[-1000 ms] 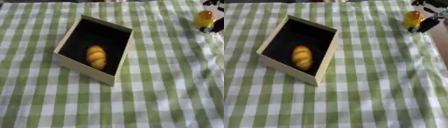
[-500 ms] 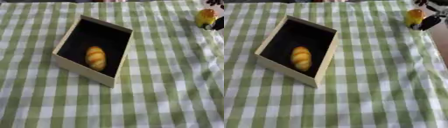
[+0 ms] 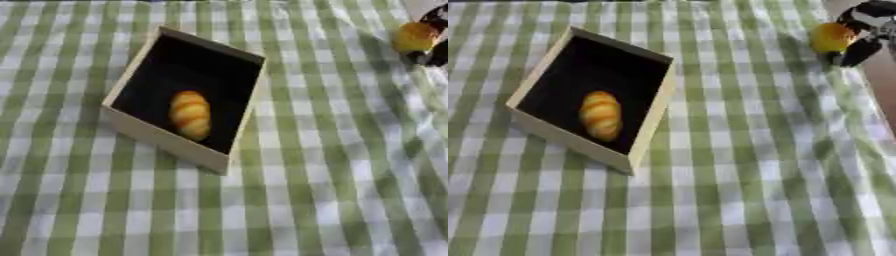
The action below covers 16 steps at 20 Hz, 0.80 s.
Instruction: Pick up objects on the table and place them in the box.
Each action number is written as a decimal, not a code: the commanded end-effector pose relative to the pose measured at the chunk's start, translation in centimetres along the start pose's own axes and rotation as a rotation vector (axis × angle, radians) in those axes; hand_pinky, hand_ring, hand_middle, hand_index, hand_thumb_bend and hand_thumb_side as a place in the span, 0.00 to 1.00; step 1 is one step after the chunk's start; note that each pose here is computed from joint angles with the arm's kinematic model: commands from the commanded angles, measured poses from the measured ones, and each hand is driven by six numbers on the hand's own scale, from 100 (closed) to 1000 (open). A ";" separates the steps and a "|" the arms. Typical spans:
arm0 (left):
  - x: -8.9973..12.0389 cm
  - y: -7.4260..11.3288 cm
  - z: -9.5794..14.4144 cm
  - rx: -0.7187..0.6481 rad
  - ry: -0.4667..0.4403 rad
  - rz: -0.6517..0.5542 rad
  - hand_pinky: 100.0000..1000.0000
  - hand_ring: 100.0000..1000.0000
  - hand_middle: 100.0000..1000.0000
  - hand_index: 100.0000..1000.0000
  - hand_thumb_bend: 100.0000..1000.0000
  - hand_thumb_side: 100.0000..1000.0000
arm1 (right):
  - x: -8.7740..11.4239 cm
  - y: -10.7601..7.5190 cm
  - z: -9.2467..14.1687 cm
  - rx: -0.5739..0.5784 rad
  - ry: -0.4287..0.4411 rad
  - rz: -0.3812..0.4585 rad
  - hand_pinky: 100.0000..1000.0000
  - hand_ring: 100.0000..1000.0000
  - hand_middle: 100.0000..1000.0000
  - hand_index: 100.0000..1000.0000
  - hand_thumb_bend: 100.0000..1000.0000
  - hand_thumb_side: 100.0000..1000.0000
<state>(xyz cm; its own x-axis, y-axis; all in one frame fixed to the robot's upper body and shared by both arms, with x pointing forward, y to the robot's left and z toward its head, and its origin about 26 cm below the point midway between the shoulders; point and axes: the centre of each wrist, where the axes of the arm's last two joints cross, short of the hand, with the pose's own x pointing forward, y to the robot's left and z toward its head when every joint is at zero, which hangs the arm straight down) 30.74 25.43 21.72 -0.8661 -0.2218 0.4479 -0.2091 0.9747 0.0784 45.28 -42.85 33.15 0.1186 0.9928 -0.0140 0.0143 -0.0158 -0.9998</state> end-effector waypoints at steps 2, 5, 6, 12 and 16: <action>0.4 0.3 -0.3 -0.013 -0.013 -0.014 0.64 0.74 0.83 0.82 0.02 0.72 | -0.4 -1.6 0.6 -0.120 -0.021 -0.073 0.80 0.72 0.43 0.62 0.08 0.00; 0.4 0.3 -0.2 -0.016 -0.002 -0.017 0.64 0.74 0.83 0.82 0.02 0.72 | 0.0 -1.9 0.6 -0.124 -0.035 -0.068 0.80 0.72 0.43 0.61 0.12 0.00; 0.4 0.4 -0.1 -0.018 0.001 -0.019 0.64 0.74 0.84 0.82 0.02 0.72 | 0.1 -2.0 0.6 -0.124 -0.036 -0.064 0.80 0.72 0.44 0.62 0.12 0.00; 0.3 0.5 0.0 -0.021 0.015 -0.024 0.65 0.74 0.84 0.82 0.02 0.72 | 0.3 -3.4 1.1 -0.171 -0.043 -0.060 0.79 0.71 0.43 0.61 0.09 0.00; 0.3 0.6 0.1 -0.018 0.022 -0.026 0.65 0.74 0.83 0.82 0.02 0.71 | 1.5 -5.1 2.2 -0.222 -0.141 -0.036 0.78 0.69 0.43 0.60 0.08 0.00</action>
<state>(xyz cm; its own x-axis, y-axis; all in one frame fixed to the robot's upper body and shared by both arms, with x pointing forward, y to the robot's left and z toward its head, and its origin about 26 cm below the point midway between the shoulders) 30.61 25.62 21.20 -0.8439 -0.2324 0.4835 -0.2135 0.9723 0.0948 44.68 -40.51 35.48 -0.0161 0.9992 0.0365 0.1703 0.0387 -0.9846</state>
